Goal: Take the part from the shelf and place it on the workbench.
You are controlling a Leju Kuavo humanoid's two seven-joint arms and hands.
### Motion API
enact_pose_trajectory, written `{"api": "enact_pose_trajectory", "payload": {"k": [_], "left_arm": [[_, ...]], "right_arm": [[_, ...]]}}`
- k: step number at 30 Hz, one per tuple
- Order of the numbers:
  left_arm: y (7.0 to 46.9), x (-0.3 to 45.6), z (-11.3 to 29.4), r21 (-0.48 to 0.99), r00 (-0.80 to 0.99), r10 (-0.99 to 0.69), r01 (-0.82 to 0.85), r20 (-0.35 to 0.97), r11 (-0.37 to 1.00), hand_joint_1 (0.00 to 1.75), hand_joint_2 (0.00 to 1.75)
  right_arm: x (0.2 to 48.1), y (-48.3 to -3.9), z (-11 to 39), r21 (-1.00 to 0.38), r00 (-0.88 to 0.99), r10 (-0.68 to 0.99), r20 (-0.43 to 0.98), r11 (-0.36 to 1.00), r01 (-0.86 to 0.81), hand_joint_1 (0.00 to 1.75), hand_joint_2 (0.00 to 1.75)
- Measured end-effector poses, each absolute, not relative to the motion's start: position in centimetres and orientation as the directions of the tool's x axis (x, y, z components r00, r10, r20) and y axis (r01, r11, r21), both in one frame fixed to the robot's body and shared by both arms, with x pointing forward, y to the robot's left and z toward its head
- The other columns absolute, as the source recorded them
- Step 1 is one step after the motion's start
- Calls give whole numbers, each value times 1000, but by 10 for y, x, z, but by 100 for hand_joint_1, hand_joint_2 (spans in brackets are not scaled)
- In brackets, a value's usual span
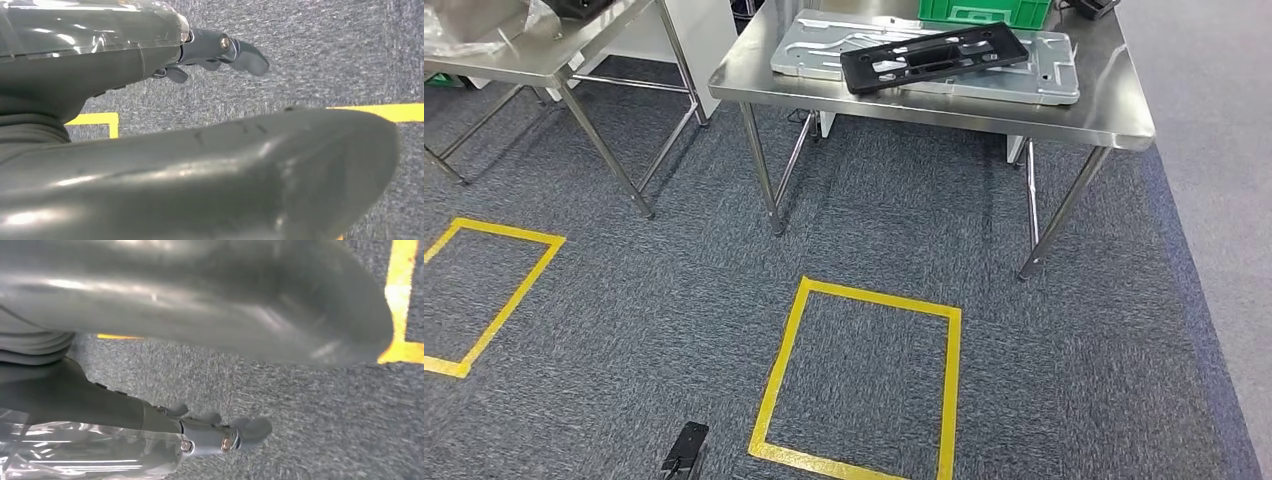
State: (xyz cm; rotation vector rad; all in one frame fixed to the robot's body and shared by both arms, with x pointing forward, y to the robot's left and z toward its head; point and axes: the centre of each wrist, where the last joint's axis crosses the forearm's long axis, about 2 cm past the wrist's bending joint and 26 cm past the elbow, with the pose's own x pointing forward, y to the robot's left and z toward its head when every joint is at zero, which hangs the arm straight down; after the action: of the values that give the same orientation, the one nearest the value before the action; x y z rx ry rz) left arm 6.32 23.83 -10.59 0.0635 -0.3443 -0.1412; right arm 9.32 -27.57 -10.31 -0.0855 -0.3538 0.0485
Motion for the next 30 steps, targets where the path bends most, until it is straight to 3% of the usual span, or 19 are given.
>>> {"api": "enact_pose_trajectory", "payload": {"k": [30], "left_arm": [[231, 62, -105, 77, 935, -164, 147, 315, 986, 0, 0]], "right_arm": [[89, -251, -103, -105, 948, 146, 284, 987, -121, 0, 0]]}}
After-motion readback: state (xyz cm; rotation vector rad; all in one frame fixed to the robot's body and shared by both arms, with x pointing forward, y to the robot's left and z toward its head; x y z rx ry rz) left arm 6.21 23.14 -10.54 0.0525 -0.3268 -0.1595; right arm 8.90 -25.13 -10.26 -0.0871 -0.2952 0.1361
